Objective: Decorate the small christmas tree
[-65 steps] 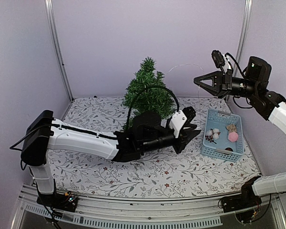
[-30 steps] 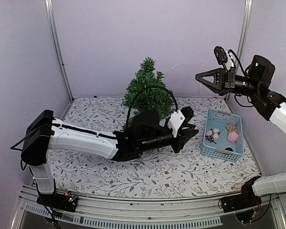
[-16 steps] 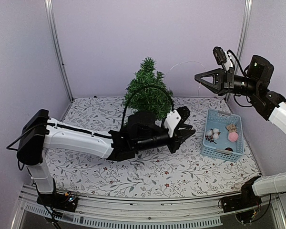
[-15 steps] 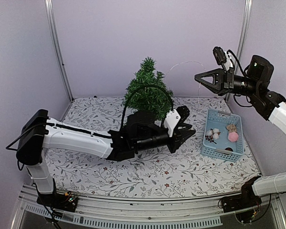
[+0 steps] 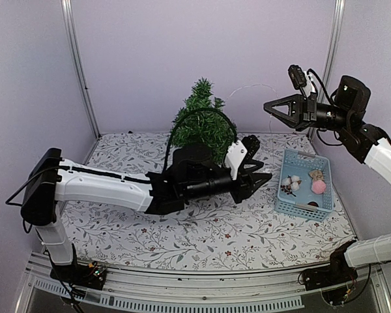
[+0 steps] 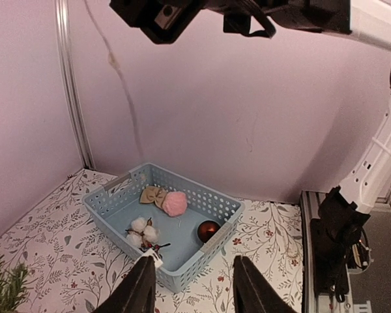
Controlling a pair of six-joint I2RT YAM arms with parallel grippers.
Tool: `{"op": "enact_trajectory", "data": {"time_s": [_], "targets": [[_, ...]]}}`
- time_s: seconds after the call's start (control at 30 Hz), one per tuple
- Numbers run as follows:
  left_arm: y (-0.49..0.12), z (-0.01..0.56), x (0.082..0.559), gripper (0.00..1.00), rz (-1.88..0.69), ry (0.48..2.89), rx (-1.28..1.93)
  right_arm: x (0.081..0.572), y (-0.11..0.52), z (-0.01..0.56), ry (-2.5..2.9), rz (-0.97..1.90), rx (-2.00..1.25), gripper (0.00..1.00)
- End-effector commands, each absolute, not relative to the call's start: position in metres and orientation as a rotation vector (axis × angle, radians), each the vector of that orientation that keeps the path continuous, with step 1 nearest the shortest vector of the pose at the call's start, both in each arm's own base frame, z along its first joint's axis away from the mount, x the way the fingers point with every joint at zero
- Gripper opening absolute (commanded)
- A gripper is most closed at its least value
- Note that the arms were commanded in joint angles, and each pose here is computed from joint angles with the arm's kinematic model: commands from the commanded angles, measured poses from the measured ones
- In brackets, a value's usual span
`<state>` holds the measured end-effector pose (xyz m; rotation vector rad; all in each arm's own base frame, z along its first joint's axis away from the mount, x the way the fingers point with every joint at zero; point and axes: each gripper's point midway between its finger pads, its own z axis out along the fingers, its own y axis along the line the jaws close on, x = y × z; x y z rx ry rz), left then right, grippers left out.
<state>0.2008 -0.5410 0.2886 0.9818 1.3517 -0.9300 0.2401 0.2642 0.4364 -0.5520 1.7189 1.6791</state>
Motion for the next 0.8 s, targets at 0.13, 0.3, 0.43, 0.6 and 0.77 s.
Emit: {"op": "enact_trajectory", "data": {"time_s": [0.13,0.3,0.43,0.6,0.77], "targets": [[-0.538,0.291,0.23,0.43,-0.922,1.403,0.902,0.235,0.267,0.439,1.69,1.693,-0.594,0.0],[-0.536,0.288,0.233,0.12,-0.915,1.418,0.905,0.235,0.267,0.441,1.687,1.699,-0.601,0.0],[-0.53,0.289,0.225,0.0,-0.935,1.395,0.928,0.235,0.268,0.438,1.694,1.696,-0.595,0.0],[-0.515,0.299,0.212,0.0,-0.948,1.388,0.942,0.241,0.268,0.421,1.742,1.683,-0.557,0.0],[-0.494,0.285,0.186,0.0,-0.909,1.457,1.043,0.243,0.27,0.39,1.828,1.668,-0.555,0.16]]}}
